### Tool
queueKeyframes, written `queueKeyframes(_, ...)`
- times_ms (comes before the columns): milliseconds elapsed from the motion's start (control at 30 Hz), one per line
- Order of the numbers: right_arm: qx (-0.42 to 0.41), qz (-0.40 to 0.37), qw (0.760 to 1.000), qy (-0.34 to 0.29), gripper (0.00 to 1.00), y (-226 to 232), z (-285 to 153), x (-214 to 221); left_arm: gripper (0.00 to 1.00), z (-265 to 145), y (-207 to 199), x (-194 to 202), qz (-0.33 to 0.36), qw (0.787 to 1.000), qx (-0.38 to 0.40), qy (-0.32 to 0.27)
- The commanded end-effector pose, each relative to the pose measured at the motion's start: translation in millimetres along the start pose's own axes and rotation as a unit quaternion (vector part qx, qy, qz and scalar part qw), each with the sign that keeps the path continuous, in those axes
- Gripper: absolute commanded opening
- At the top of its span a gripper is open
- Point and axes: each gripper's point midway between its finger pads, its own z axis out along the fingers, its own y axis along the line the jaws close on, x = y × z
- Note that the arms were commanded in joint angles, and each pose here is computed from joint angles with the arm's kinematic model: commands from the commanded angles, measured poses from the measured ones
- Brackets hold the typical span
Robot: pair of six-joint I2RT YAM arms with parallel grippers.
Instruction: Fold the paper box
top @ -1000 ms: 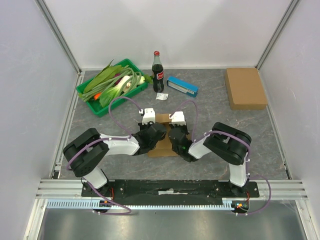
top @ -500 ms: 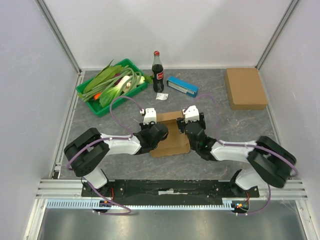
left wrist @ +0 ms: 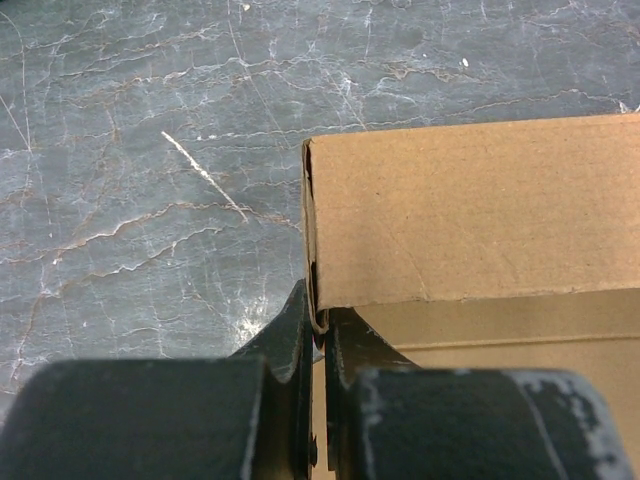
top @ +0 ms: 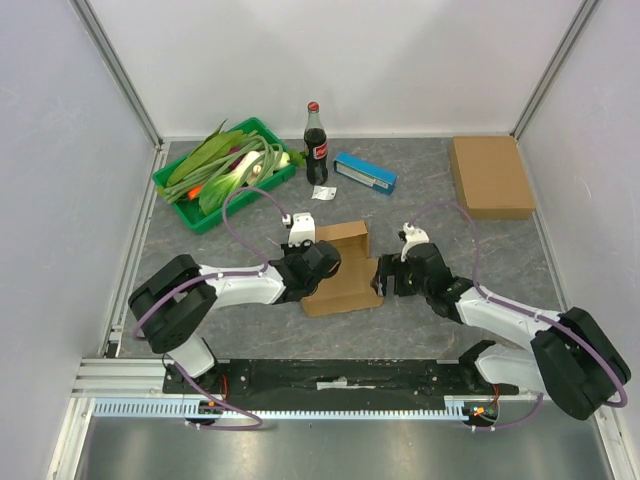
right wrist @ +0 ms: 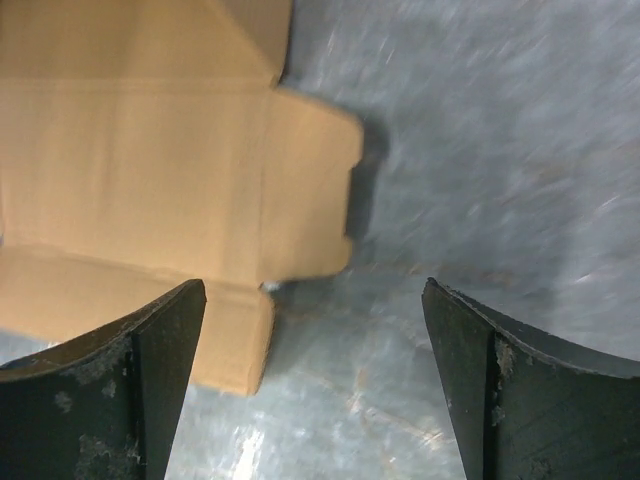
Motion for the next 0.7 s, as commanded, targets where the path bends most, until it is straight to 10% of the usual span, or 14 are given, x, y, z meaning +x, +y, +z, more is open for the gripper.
queueKeyframes(0,-0.093,0.070,0.991,0.063,0.95,32,-5,35,0.02,-2,-3,-1,-0.017,1.000,-0.013,0.018)
queueKeyframes(267,-0.059,0.167,0.982,0.059,0.73,22,-5,50,0.02,-3,-7,1,-0.035,0.998,-0.022,0.042)
queueKeyframes(500,-0.078,0.156,0.982,0.075,0.02,31,-14,49,0.07,-6,-10,5,-0.058,0.994,-0.010,0.087)
queueKeyframes(667,-0.070,0.114,0.987,0.090,0.00,39,-24,20,0.97,-33,1,2,-0.051,0.991,0.052,0.114)
